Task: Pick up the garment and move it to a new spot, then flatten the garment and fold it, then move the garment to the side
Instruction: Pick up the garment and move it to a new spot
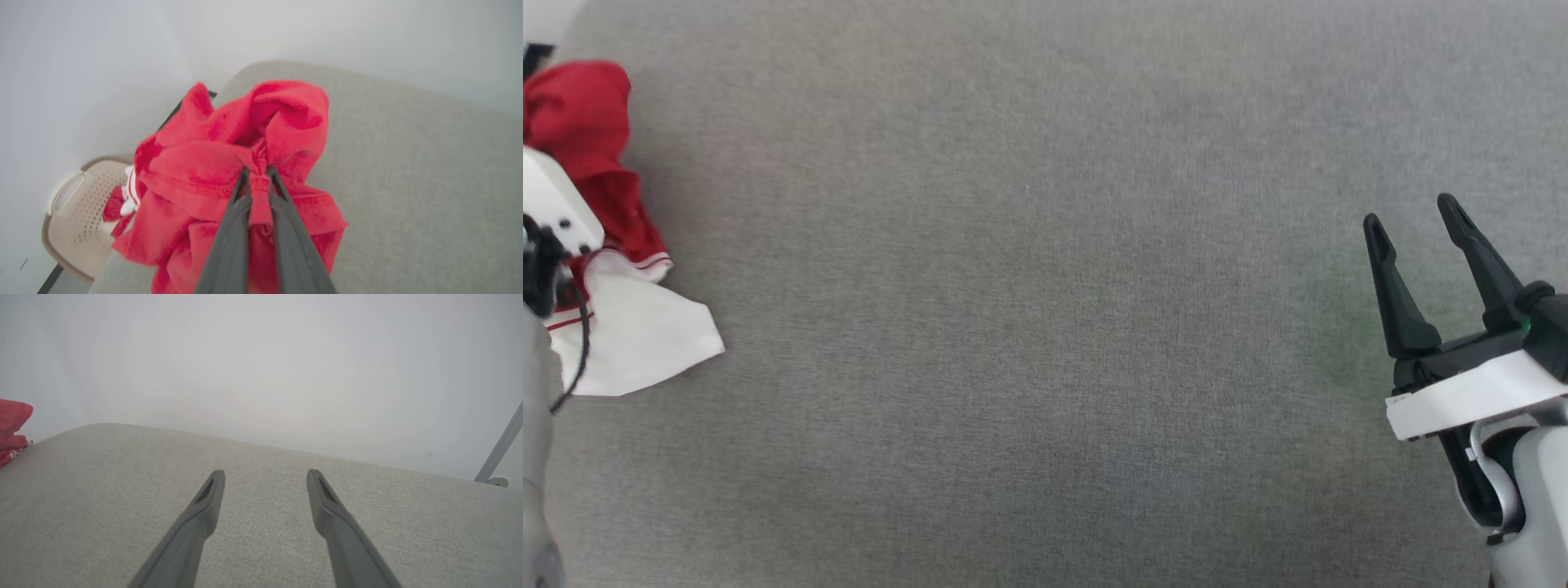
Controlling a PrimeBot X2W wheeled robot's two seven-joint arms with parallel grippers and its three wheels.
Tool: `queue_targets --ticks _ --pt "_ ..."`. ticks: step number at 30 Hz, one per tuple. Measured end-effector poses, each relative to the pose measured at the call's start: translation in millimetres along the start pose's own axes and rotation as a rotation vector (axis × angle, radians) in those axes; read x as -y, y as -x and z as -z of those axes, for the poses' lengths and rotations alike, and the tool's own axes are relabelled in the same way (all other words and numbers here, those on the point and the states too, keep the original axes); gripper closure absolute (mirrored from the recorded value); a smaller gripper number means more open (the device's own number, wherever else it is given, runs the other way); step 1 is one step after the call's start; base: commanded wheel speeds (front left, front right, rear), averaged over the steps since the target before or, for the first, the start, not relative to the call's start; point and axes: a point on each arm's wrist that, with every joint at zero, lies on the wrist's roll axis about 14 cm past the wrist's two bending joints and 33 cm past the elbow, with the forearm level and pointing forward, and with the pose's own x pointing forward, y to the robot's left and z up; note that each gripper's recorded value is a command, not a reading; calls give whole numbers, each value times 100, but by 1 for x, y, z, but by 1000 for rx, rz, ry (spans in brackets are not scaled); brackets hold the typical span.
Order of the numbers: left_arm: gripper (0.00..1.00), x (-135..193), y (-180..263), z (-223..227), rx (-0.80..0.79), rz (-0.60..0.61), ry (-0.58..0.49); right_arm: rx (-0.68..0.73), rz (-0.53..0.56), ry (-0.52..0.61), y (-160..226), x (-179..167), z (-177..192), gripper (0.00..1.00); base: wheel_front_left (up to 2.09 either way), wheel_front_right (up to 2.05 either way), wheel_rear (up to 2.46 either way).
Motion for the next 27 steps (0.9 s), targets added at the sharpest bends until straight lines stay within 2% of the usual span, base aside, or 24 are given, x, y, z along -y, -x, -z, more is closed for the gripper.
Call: queue_targets --ticks 5,13,20,27 --pt "100 -4 23 -67 220 23 -28 43 3 -8 5 -7 -16 0 0 0 0" --pt "100 -13 71 -137 450 40 -85 106 14 -13 16 -14 -41 0 0 0 0" --pt "100 -12 109 -182 566 65 -133 154 43 -15 28 -12 -59 0 0 0 0" --pt "100 16 139 -216 641 143 -188 185 99 -17 43 0 -68 0 0 0 0"
